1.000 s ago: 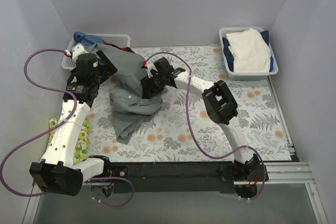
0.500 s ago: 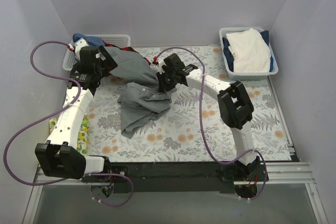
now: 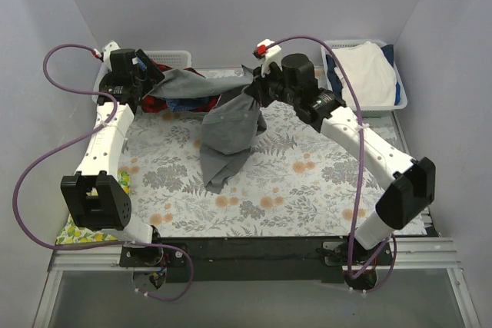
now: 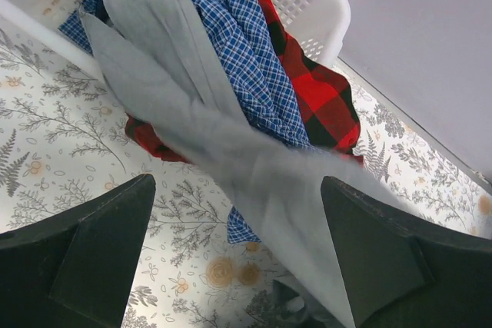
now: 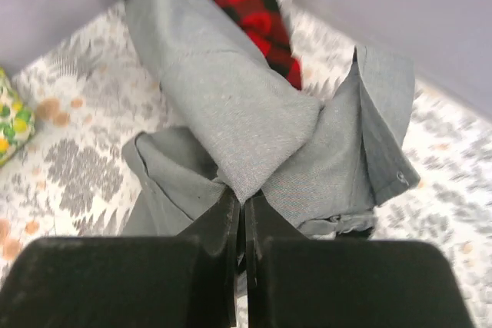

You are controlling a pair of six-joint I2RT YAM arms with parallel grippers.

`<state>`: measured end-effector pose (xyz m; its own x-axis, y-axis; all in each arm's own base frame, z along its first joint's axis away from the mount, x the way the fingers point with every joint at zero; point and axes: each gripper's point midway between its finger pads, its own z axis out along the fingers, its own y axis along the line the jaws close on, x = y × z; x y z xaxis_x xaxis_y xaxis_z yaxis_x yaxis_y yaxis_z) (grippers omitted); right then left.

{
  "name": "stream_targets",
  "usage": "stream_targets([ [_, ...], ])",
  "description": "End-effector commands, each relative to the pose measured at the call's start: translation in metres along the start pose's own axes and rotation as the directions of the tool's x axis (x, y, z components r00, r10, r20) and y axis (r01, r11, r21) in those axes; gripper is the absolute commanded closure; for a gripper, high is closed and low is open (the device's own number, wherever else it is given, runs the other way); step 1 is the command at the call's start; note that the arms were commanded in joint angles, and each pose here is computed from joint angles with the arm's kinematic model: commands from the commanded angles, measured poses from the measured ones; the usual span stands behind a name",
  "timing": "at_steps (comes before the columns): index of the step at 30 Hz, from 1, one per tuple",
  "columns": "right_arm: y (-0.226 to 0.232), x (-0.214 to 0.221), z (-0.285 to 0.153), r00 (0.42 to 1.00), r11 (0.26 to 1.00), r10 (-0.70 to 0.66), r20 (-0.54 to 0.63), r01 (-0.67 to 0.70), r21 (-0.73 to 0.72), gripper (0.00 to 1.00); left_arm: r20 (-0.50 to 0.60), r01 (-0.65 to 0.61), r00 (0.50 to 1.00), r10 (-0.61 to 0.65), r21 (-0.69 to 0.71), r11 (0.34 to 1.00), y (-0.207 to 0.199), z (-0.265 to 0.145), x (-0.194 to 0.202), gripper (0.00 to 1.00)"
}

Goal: Fold and stack the long sleeve shirts
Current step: Move the shirt to the center of the board

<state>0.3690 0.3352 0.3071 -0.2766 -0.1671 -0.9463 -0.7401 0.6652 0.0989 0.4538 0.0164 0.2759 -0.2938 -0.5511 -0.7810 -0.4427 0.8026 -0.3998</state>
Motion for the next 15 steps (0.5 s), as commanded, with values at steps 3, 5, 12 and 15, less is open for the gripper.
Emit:
stream_targets([
  [3,-0.016,-0.129,-0.094,0.866,0.984,-0.113,0.487,0.03,0.176,0.99,0.017,-0.016,1.0,0.014,0.088,0.996,-0.024,0.005,-0.014,0.1],
  [5,-0.021,-0.151,-0.124,0.806,0.973,-0.128,0.578,-0.013,0.233,0.99,0.001,-0.021,1.0,0.021,0.09,0.996,-0.024,0.01,-0.009,0.1],
  [12,-0.045,-0.173,-0.19,0.722,0.907,-0.222,0.656,-0.094,0.411,0.99,-0.085,-0.015,0.996,0.027,0.136,0.991,-0.031,0.019,0.013,0.09],
  [15,-0.051,-0.161,-0.196,0.735,0.887,-0.244,0.633,-0.095,0.452,0.99,-0.151,-0.001,0.988,0.026,0.159,0.987,-0.031,0.021,0.032,0.09],
])
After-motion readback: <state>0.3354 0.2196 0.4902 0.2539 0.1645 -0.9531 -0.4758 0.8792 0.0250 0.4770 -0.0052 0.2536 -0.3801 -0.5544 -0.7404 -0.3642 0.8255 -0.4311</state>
